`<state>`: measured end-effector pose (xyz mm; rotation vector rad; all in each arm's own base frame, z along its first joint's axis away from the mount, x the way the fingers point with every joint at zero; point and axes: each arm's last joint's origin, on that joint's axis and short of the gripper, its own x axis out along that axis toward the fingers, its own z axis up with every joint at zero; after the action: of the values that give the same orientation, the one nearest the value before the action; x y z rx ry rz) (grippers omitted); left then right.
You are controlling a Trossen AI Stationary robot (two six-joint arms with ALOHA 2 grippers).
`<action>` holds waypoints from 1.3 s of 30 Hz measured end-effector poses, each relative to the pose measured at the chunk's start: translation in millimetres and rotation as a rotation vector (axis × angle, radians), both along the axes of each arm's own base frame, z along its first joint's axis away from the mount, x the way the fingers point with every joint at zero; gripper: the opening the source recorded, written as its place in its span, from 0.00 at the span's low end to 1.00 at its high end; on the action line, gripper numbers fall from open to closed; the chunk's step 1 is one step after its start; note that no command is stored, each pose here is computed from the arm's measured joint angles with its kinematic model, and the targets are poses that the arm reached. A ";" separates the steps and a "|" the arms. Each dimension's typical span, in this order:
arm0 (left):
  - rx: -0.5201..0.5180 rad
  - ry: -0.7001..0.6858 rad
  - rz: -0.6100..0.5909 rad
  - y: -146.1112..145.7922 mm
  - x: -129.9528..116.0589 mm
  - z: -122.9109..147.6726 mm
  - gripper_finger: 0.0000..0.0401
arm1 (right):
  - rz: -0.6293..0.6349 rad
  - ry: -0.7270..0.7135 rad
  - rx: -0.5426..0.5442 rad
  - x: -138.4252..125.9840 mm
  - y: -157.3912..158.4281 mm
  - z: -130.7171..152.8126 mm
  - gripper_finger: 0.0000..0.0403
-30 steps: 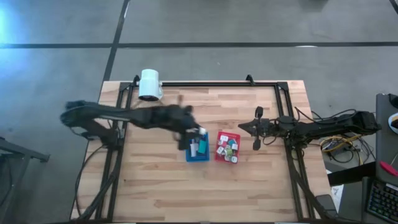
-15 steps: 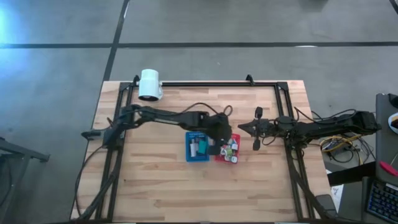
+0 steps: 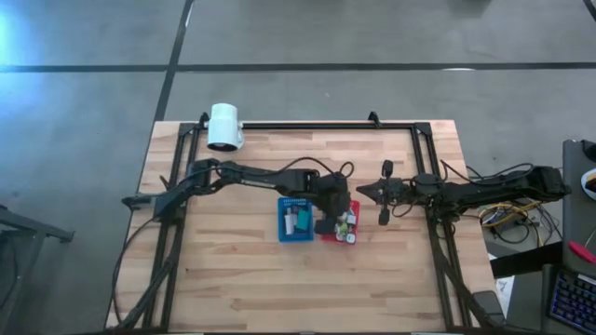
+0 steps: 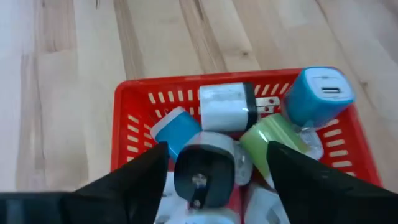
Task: Sort adapters and digital timers
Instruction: Return to Home Position
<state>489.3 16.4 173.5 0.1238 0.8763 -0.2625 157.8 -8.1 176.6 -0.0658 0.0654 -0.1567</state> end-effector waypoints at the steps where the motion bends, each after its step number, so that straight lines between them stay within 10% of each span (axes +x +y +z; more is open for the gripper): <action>1: -0.001 -0.001 -0.002 -0.2 -1.0 3.0 0.70 | 0.000 0.000 0.000 0.0 0.0 0.0 0.02; 10: 0.004 -0.156 -0.127 -4.9 -38.7 98.8 0.71 | -0.001 -0.002 0.008 -0.2 0.0 -0.1 0.02; 18: 0.061 -0.426 -0.005 13.2 -142.9 148.8 0.57 | -0.003 -0.007 0.037 -0.2 0.0 -0.1 0.02; 31: -0.022 -0.921 0.207 19.3 -329.0 62.9 0.03 | 0.050 -0.150 0.113 -3.1 1.0 13.9 0.02; 39: -0.010 -1.062 0.192 5.6 -376.5 29.0 0.01 | 0.080 -0.195 0.160 -12.8 2.0 10.8 0.02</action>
<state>112.8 22.0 202.5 0.1449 -0.1711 0.0029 145.0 -6.0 187.4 0.1069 -0.1191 -0.0769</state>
